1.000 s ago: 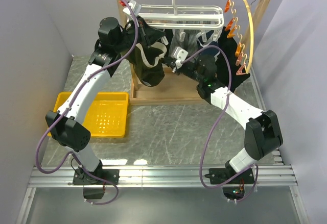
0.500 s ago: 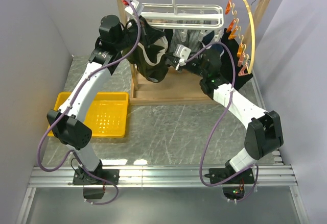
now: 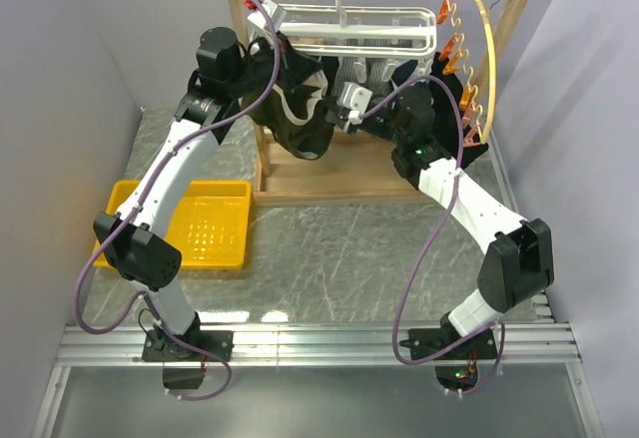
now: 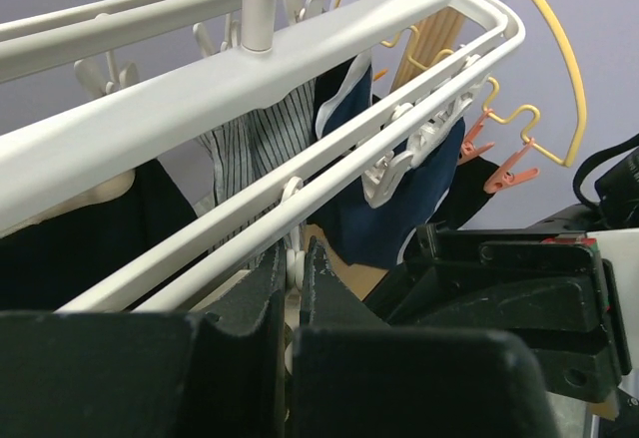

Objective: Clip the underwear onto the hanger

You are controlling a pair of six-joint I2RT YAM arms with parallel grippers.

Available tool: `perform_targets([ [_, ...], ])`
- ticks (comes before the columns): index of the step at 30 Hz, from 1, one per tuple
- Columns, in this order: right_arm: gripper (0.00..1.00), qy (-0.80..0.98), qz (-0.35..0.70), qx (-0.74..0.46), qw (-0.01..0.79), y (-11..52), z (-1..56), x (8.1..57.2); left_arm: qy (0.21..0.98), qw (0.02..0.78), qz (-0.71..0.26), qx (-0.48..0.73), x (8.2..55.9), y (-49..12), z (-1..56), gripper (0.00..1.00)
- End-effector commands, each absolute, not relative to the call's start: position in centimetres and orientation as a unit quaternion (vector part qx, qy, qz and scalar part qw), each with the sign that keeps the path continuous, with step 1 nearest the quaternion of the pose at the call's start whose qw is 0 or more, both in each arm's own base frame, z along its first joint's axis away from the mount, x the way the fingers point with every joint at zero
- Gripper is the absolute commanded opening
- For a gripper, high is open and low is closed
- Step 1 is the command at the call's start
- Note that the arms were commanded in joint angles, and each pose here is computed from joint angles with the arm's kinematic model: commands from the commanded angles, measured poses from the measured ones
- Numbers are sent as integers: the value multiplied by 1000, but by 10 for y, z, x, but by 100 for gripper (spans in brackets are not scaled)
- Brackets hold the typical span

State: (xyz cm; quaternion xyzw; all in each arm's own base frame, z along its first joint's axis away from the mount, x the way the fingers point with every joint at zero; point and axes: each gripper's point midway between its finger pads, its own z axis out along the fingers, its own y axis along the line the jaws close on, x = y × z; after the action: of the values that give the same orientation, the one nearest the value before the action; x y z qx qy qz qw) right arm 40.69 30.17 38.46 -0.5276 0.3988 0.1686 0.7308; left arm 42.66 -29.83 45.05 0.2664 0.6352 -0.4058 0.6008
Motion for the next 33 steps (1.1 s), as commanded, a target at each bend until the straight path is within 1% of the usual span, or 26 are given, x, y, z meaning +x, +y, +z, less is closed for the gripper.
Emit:
perform_targets([
  [1, 0, 372, 148, -527, 750, 300, 416, 404, 771, 408, -410, 267, 399, -307, 326, 0],
  [6, 0, 372, 144, -533, 746, 302, 416, 404, 775, 412, -392, 275, 400, -308, 323, 0],
  [21, 0, 385, 146, -545, 730, 308, 410, 412, 774, 413, -383, 289, 397, -308, 320, 0],
  [27, 0, 388, 146, -548, 727, 309, 409, 414, 777, 421, -358, 302, 399, -309, 318, 0],
  [33, 0, 387, 146, -550, 725, 310, 410, 415, 785, 413, -342, 311, 397, -309, 308, 0],
])
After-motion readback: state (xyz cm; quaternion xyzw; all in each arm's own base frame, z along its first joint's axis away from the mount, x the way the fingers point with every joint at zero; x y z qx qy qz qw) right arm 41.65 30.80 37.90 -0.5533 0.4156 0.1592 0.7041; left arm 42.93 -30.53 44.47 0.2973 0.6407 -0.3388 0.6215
